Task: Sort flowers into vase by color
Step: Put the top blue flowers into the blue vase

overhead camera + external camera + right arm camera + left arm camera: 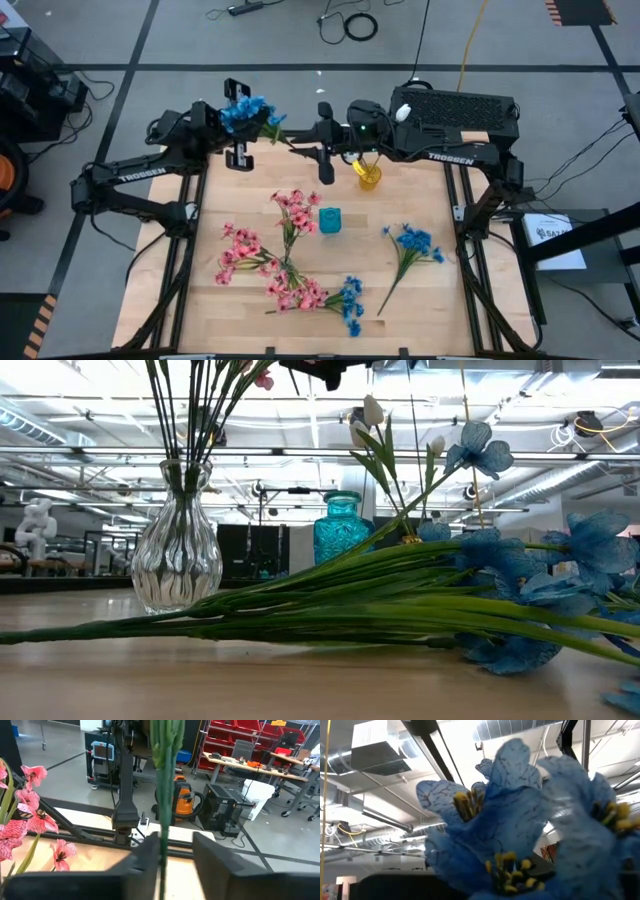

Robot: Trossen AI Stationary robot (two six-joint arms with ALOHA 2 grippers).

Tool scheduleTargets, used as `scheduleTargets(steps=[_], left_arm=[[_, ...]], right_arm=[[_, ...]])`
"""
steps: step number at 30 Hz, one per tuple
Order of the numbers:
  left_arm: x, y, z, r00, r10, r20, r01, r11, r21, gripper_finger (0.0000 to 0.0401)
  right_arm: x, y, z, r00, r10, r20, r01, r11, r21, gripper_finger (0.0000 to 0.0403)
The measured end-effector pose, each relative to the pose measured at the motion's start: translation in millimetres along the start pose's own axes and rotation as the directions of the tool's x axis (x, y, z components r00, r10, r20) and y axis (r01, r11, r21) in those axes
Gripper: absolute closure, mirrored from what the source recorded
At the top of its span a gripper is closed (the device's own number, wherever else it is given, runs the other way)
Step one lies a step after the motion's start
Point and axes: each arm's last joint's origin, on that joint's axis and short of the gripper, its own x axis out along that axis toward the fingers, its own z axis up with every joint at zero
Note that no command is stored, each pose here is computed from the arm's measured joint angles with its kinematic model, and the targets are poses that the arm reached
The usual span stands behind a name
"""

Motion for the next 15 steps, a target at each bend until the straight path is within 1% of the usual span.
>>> scheduleTargets(steps=[3,4,6,8,11,15], left_arm=[[-0.4,1.0,0.0,1.0,-0.008,-0.001,0.008,1.0,0.011,0.0381],[-0.8,1.4,0.0,1.0,-0.023,-0.002,0.023,1.0,0.017,0.0381],[-1.3,1.7,-0.7,0.998,-0.055,-0.011,0.055,0.998,0.043,0.0376],[-2.1,1.0,-1.7,0.997,-0.064,-0.045,0.066,0.996,0.059,0.036],[-5.1,1.4,-3.5,0.991,-0.06,-0.122,0.068,0.995,0.067,0.0314],[-13.0,1.1,2.7,0.976,-0.05,-0.211,0.059,0.998,0.036,0.0239]], right_arm=[[0.0,0.1,-0.2,1.0,0.001,-0.002,-0.001,1.0,0.011,0.0375],[0.0,0.2,-0.2,1.0,0.001,-0.003,-0.001,1.0,0.012,0.0388],[0.0,0.2,-0.4,1.0,0.001,-0.004,-0.001,1.0,0.021,0.0391],[0.0,0.1,-1.0,1.0,-0.002,-0.011,0.002,1.0,0.03,0.0396],[-2.9,0.0,1.0,1.0,-0.017,-0.015,0.017,0.999,0.032,0.0399],[-17.2,-0.5,14.3,0.998,-0.058,0.008,0.058,0.998,0.026,0.04]])
